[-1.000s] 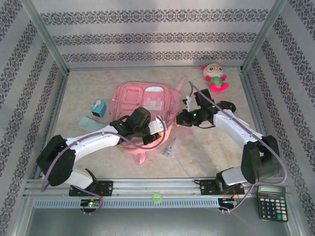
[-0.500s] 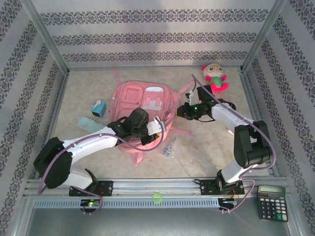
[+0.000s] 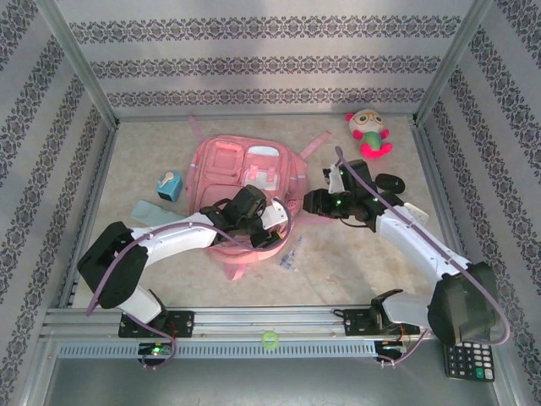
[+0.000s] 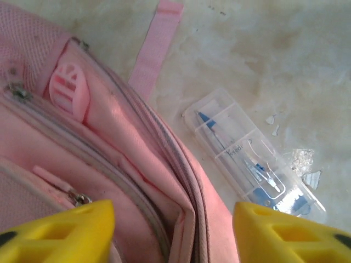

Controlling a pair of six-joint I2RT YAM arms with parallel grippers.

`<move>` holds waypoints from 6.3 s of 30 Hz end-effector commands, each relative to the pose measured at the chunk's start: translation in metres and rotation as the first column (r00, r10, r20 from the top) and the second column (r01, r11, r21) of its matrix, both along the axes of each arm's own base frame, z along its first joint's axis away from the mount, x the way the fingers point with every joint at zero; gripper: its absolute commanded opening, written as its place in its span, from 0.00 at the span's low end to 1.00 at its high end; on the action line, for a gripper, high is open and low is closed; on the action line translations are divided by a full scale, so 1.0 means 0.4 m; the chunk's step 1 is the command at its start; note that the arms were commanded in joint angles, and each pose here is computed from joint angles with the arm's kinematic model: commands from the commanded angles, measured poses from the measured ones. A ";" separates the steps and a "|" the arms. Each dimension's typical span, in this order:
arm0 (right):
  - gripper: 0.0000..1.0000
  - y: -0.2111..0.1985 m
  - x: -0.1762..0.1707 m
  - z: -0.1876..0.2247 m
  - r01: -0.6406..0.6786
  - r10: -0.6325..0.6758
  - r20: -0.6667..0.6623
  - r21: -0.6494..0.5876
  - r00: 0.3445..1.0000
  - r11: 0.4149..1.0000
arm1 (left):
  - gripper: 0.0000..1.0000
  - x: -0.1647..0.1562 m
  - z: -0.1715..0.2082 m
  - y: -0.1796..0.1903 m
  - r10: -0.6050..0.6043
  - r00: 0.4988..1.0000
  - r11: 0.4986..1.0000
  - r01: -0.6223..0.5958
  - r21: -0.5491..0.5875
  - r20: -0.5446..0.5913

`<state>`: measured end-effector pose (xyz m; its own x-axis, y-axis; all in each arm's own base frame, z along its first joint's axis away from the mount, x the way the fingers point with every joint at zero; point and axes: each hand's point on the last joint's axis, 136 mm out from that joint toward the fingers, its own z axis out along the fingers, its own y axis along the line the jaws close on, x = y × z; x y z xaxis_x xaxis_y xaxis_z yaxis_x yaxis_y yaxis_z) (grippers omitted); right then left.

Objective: Pack books, pencil case, and school supplies into a backpack

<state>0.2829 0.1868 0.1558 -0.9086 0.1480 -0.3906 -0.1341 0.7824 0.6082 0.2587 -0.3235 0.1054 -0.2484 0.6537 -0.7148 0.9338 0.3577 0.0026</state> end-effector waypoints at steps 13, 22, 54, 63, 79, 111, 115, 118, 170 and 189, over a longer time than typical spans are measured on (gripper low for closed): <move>0.39 0.130 -0.017 -0.110 0.046 -0.052 -0.107 -0.051 0.993 0.998 | 0.83 0.066 0.058 0.171 -0.194 0.969 0.978 0.177 0.113 0.156; 0.35 0.163 -0.016 -0.251 -0.013 -0.002 -0.197 -0.074 0.980 0.997 | 0.88 0.070 -0.015 0.196 -0.366 0.930 0.905 0.348 0.246 0.033; 0.46 0.115 -0.014 -0.003 -0.325 0.317 0.276 -0.016 0.907 0.946 | 0.00 0.053 0.103 0.169 -0.203 0.957 0.974 0.219 -0.058 0.205; 0.54 0.005 0.072 0.105 -0.494 0.609 0.515 -0.359 0.603 0.792 | 0.00 0.019 0.202 0.159 -0.204 0.952 0.941 0.255 -0.221 0.230; 0.56 0.040 0.153 -0.086 -0.797 0.956 0.242 -0.538 0.166 0.274 | 0.00 0.027 0.212 0.176 -0.227 0.925 0.938 0.292 -0.186 0.304; 0.29 0.081 0.121 -0.122 -0.871 0.956 0.179 -0.398 0.233 0.287 | 0.00 0.072 0.209 0.183 -0.174 0.926 0.956 0.240 -0.167 0.337; 0.39 0.094 0.138 -0.109 -0.870 0.930 0.211 -0.339 0.301 0.358 | 0.00 0.071 0.213 0.181 -0.173 0.925 0.954 0.243 -0.175 0.337; 0.40 0.105 0.140 -0.102 -0.877 0.914 0.238 -0.280 0.330 0.390 | 0.00 0.068 0.216 0.180 -0.174 0.925 0.953 0.245 -0.180 0.338; 0.01 0.027 0.129 -0.120 -0.604 0.604 -0.033 -0.068 0.797 0.794 | 0.00 0.216 0.206 0.290 0.215 0.912 0.976 -0.206 -0.065 0.349; 0.17 0.057 0.120 -0.155 -0.572 0.573 -0.010 0.051 0.819 0.819 | 0.00 0.211 0.203 0.274 0.207 0.916 0.978 -0.190 -0.082 0.342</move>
<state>0.3396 0.2116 0.0909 -0.8256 -0.4046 -0.3934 -0.5633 0.5490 0.6175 0.3185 -0.2248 0.1578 -0.1216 0.6123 -0.7812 0.8700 0.4447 0.2131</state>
